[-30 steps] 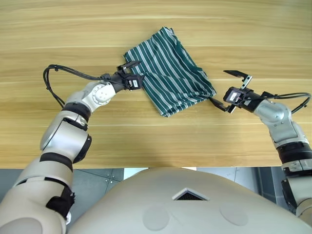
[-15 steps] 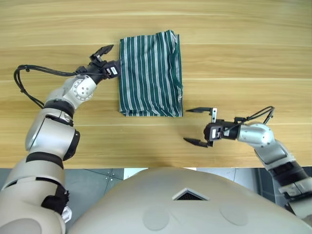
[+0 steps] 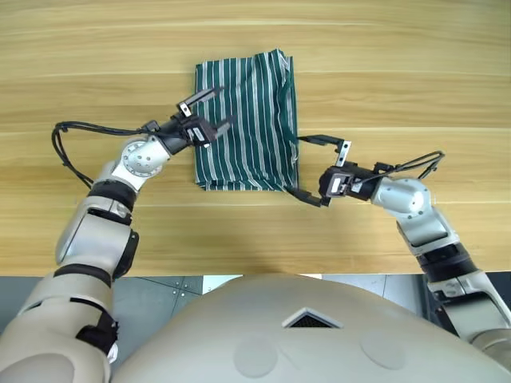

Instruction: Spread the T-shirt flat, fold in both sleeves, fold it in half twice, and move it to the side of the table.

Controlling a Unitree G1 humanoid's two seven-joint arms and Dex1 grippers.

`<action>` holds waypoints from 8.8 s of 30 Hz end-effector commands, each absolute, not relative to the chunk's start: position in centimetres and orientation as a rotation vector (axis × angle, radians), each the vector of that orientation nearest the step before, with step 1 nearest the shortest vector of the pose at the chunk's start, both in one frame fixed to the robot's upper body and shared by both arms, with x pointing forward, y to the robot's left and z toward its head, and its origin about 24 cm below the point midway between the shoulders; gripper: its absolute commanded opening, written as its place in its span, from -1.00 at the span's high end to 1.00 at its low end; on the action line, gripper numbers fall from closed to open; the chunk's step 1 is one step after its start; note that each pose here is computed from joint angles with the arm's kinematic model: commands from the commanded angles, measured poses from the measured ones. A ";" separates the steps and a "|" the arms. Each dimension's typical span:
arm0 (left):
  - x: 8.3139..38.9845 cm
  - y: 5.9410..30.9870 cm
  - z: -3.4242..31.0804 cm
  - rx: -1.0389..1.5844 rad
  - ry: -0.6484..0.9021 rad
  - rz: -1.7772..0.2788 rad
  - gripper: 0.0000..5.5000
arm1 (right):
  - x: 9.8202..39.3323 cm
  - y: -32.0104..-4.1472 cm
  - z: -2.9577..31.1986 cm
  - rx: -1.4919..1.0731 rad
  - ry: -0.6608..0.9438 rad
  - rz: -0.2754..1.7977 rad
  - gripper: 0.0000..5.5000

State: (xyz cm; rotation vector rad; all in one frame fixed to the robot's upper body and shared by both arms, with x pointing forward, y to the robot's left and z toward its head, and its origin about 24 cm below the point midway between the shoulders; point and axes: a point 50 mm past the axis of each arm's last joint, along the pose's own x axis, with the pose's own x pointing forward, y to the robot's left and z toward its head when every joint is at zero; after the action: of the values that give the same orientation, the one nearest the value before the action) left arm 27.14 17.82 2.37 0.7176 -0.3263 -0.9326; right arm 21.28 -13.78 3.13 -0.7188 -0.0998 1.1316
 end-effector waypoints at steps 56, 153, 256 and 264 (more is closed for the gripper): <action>12.9 21.6 2.4 0.876 0.164 -1.625 -0.01 | 12.7 -23.8 3.5 -0.964 0.441 1.469 -0.95; 11.3 18.5 3.0 0.679 0.006 -1.717 1.00 | 11.7 -19.5 5.9 -0.767 0.152 1.557 0.98; 29.1 18.7 3.7 -0.125 -0.400 -0.776 1.00 | 29.7 -8.9 1.4 -0.745 -0.163 1.091 0.42; 28.8 17.9 3.0 -0.133 -0.371 -0.785 1.00 | 29.4 -8.9 0.7 -0.734 -0.124 1.095 0.92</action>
State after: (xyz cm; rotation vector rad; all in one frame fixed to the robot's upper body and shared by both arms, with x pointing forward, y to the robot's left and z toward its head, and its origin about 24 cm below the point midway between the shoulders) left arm 28.92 18.04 3.19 -0.1462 -0.3854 -0.7783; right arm 29.59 -8.69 0.97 -0.7439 -0.1374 1.1012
